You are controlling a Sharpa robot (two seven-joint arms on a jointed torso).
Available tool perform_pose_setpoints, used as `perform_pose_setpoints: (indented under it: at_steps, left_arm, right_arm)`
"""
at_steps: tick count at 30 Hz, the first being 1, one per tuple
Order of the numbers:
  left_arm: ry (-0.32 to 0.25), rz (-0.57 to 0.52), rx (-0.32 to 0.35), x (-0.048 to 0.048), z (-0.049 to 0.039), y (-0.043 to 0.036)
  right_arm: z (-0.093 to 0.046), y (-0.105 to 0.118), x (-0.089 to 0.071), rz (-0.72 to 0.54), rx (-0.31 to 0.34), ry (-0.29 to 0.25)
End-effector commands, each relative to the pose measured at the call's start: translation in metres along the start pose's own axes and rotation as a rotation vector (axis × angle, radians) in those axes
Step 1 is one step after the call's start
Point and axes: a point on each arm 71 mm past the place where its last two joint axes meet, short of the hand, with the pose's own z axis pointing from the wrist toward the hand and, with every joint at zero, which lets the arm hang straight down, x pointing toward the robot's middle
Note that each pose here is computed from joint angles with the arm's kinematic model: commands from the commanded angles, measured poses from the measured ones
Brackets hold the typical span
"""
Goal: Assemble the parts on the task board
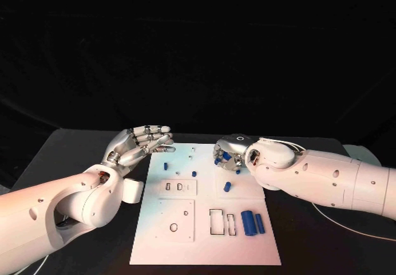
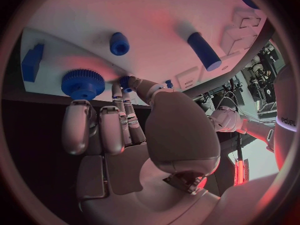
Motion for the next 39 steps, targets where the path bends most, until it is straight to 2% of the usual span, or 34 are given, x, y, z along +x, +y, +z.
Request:
perform_pose_setpoints:
  at_steps: [1, 12, 27, 30, 39]
  left_arm:
    - [0.013, -0.013, 0.003, 0.0022, 0.0004, -0.0016]
    - [0.015, -0.025, -0.004, 0.0014, 0.0008, -0.0018]
    - [0.018, -0.031, -0.007, -0.0008, 0.0012, -0.0013]
    - [0.018, -0.031, -0.007, -0.0012, 0.0014, -0.0012]
    - [0.010, -0.026, -0.008, -0.0040, 0.0021, -0.0004]
  right_arm:
    - [0.001, 0.000, 0.002, -0.007, 0.004, 0.007]
    - [0.003, 0.001, 0.003, -0.003, 0.009, -0.007]
    - [-0.005, 0.006, -0.012, 0.052, -0.001, -0.191]
    - [-0.002, 0.009, -0.015, 0.060, -0.003, -0.211]
    - [0.014, 0.016, -0.022, 0.088, -0.007, -0.225]
